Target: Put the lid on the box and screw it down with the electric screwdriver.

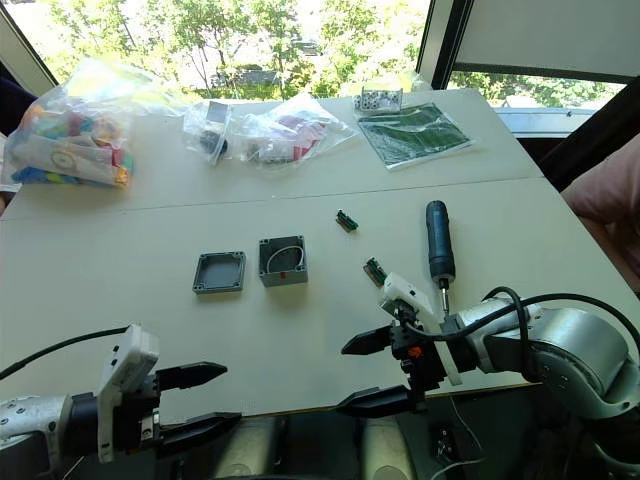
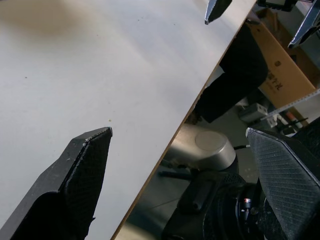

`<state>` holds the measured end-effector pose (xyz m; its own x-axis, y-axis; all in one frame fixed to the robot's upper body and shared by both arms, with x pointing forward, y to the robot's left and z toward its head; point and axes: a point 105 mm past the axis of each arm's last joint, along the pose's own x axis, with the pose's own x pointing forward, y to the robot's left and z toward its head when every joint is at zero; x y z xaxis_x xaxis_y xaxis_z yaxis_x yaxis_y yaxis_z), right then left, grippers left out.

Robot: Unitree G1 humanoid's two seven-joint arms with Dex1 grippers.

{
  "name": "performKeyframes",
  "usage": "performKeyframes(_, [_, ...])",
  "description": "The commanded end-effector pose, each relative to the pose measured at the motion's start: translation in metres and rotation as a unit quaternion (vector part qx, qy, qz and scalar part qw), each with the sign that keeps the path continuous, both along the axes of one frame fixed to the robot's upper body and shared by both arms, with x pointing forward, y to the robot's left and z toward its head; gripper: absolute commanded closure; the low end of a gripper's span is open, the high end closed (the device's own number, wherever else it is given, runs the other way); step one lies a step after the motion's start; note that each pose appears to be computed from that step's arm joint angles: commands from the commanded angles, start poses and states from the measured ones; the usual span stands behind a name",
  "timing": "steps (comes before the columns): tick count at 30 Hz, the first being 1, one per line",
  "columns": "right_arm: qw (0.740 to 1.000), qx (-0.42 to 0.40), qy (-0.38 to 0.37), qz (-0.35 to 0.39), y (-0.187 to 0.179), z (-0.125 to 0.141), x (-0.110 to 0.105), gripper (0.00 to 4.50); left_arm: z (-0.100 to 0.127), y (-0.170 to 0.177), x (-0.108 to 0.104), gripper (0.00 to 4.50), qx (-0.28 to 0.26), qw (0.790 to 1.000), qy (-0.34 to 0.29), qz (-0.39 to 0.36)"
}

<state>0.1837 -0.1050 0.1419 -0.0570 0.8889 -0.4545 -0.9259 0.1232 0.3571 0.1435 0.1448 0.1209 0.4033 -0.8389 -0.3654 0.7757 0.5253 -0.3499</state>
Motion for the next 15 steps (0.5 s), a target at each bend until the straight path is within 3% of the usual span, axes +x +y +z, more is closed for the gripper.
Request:
performKeyframes(1, [1.000, 0.012, -0.009, 0.012, 0.003, 0.004, 0.000, 0.00, 0.007, -0.002, 0.001, 0.07, -0.002, 1.000, -0.021, -0.001])
performKeyframes(15, [0.999, 0.037, -0.028, -0.005, 0.008, 0.008, 0.012, 0.00, 0.013, 0.001, 0.011, 0.07, -0.016, 0.999, -0.025, 0.014])
